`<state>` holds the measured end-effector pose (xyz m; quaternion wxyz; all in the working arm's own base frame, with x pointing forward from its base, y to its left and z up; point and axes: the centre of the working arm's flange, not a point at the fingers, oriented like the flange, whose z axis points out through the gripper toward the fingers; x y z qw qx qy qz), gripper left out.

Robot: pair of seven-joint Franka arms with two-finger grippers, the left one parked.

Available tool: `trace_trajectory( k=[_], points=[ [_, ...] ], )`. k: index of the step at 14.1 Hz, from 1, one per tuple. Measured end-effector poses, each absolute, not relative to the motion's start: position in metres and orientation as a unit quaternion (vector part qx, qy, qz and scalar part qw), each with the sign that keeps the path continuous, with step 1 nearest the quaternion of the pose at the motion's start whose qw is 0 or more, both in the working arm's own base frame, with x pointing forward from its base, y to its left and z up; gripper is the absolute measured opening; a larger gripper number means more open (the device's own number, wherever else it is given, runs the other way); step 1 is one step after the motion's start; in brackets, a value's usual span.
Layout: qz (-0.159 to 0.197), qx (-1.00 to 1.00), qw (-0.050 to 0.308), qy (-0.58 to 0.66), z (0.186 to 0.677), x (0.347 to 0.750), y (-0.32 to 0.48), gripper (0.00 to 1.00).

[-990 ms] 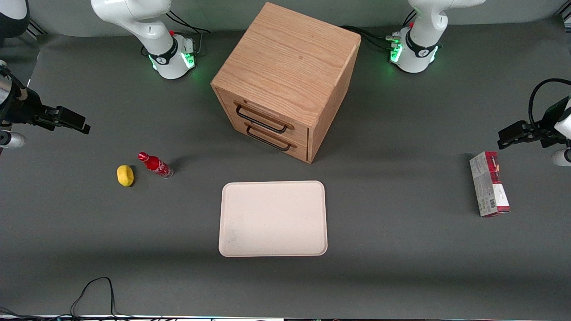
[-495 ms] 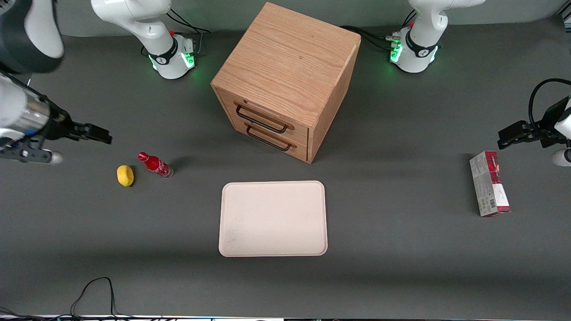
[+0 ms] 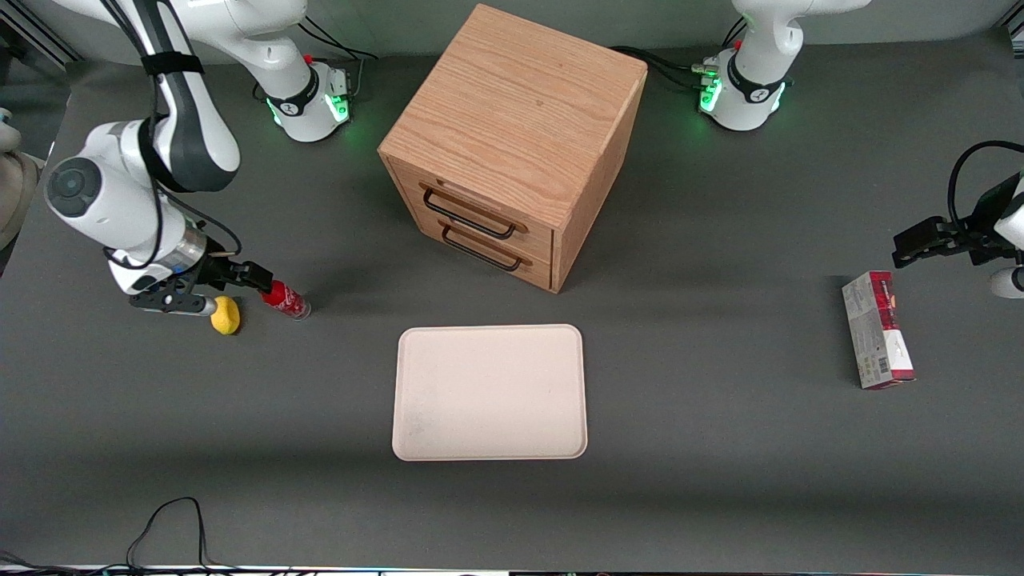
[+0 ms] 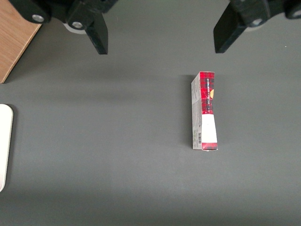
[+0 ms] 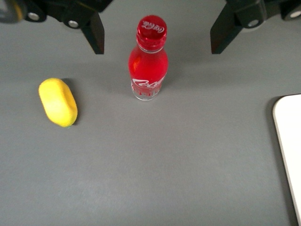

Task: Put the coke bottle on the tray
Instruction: 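Move the right gripper down over the red Coca-Cola bottle, then close the right gripper around the red bottle's body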

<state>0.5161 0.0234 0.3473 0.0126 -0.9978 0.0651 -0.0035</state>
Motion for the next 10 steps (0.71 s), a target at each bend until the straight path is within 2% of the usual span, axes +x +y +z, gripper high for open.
trace_trajectory(
  k=[5, 7, 10],
  points=[
    [-0.009, -0.998, 0.012, 0.063, 0.32, 0.497, 0.025, 1.0],
    [-0.006, -0.998, 0.012, 0.062, 0.317, 0.494, 0.025, 0.96],
    [-0.005, -0.998, 0.012, 0.062, 0.316, 0.492, 0.025, 0.63]
  ],
)
